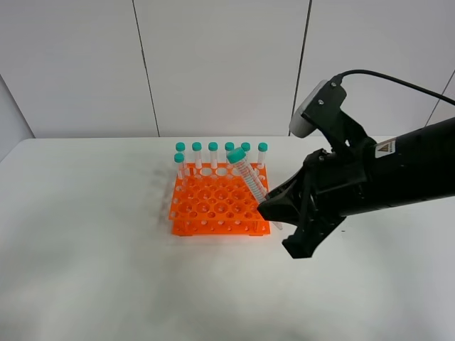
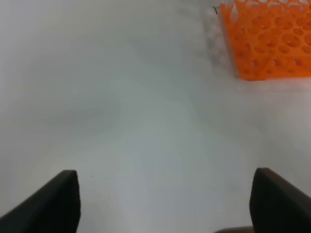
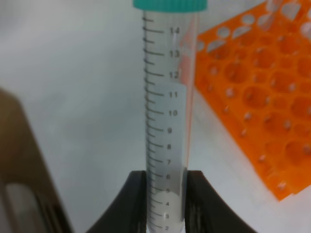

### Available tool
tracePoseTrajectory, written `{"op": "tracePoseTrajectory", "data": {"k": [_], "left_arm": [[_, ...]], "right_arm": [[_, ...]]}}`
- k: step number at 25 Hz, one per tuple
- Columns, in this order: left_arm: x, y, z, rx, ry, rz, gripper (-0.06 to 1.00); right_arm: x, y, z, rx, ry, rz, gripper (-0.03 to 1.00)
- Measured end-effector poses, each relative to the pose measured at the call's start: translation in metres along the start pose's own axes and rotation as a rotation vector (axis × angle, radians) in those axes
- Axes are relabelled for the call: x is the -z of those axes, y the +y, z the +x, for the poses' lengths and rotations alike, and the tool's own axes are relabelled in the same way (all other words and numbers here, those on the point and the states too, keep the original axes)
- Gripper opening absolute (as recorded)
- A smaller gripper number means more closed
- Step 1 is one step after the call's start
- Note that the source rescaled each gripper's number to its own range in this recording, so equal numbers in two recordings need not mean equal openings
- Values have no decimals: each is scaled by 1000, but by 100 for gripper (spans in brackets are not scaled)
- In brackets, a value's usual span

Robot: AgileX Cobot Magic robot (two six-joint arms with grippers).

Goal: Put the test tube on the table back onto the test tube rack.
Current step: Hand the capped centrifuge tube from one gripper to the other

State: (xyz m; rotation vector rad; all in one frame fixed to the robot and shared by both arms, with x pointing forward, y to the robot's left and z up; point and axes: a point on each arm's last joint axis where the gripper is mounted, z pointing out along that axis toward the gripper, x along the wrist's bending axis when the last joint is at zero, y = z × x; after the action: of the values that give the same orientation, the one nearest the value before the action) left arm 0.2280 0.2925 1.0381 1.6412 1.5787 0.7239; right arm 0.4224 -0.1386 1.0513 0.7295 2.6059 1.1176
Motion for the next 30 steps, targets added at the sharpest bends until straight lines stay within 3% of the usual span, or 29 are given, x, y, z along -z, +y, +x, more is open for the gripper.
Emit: {"op": "tracePoseTrajectory", "data": {"k": [4,8,11,16,18,22,30], "left_arm": [[0,0,0,0,0,0,100],[1,2,-1,14,-5,-13,100],[12,16,-5,38,-43,-83,100],[23,68,-19,71,-168,-169,100],[11,88,-23,68,-215,-155,100],[-31,120,-29,90,-319,-85,100],[-120,155,-48,177,-649,6,95]], "right_arm": [[-23,0,-10,-80,-25,-7,2],[-38,-5,-7,-139,48,34,2],[-38,-4,-3,-141,94,30,2],[-38,-2,-1,-165,119,4,2],[-38,-1,-1,-169,121,2,2],[-38,-1,-1,-139,122,-3,2],[-38,-1,-1,-123,123,-6,2]]}}
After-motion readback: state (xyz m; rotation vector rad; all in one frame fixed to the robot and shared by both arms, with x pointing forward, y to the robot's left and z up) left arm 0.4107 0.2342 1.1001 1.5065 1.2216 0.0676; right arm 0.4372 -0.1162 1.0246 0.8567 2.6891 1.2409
